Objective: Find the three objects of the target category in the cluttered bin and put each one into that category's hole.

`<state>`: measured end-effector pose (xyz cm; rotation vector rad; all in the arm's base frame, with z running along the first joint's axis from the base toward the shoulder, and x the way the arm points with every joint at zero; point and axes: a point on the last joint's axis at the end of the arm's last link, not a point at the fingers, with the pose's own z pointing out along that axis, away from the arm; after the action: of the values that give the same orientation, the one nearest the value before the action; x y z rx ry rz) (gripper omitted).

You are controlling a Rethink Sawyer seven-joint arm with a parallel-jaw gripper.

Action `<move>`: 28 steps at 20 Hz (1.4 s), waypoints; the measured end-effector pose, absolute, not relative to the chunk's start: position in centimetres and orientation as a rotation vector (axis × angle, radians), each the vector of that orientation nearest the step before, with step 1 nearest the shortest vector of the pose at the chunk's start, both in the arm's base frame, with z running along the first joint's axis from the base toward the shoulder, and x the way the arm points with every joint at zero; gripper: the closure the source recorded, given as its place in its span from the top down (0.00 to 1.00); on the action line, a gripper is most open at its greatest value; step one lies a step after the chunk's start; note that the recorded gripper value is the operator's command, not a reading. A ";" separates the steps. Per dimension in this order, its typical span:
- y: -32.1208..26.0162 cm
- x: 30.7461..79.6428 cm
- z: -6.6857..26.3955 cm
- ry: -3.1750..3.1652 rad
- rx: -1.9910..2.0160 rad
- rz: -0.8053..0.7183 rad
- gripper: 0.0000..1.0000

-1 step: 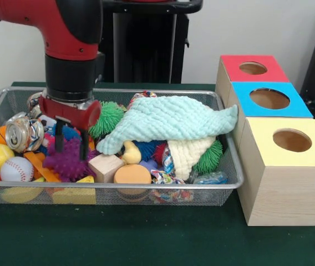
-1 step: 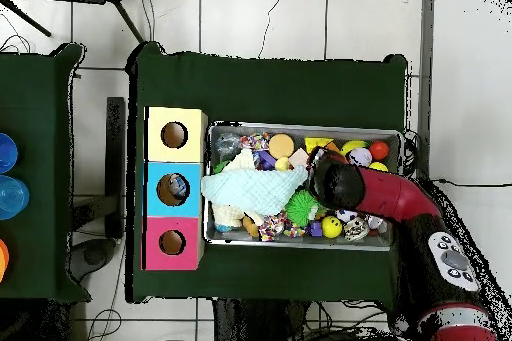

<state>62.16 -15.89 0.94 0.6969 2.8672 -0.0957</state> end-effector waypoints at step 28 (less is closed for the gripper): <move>-7.8 59.4 1.4 2.953 0.398 -0.050 1.00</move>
<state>59.38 -7.79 1.40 0.3977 2.9527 -0.0498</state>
